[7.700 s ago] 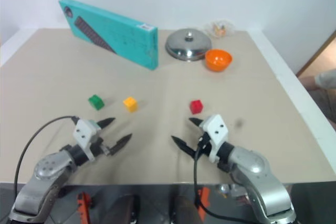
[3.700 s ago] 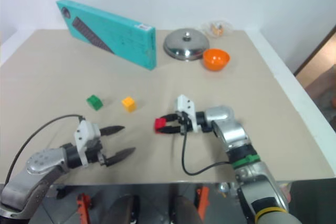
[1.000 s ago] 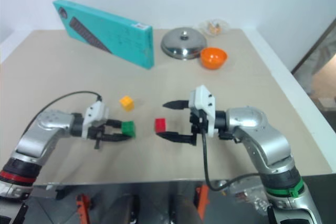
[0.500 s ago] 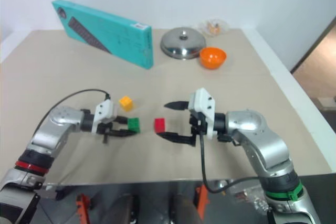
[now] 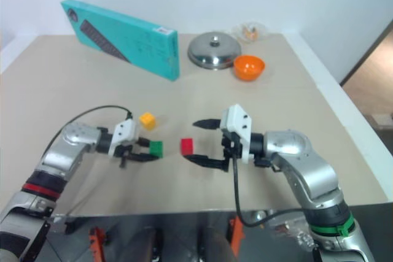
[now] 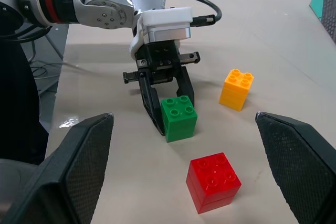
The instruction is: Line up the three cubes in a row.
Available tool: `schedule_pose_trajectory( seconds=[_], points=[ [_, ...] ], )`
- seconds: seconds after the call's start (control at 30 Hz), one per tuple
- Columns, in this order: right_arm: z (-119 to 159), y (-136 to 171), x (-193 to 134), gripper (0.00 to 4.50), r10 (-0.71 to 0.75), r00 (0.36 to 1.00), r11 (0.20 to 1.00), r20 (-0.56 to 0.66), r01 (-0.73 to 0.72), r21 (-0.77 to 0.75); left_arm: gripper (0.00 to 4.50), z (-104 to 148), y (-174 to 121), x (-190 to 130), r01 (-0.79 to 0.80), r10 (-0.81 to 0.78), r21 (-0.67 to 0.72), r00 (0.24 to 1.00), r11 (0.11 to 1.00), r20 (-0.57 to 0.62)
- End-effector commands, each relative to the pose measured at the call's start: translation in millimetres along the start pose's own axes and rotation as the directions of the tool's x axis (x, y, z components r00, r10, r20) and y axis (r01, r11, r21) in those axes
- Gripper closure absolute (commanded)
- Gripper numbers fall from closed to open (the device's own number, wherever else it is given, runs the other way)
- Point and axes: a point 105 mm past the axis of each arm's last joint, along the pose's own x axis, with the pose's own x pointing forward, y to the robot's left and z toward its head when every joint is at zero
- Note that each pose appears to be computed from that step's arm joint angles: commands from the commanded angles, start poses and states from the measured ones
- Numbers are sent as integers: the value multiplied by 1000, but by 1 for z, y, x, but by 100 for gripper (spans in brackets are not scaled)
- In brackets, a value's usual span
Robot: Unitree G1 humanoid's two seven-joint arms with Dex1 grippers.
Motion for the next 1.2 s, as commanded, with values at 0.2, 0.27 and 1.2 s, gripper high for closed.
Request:
schedule_pose_trajectory(
  seconds=[0.2,0.27,1.2],
  points=[
    [10,4,0,0,12,1000,999,18,-11,-53,111,4,6,-2,13,-12,55,1000,998,-29],
    [10,3,-1,0,10,1000,999,18,-9,-53,41,5,6,-6,15,-12,71,999,997,-42],
    [8,-8,-5,0,-40,999,996,15,41,-77,3,31,58,-33,-568,627,-304,765,765,149]
  ],
)
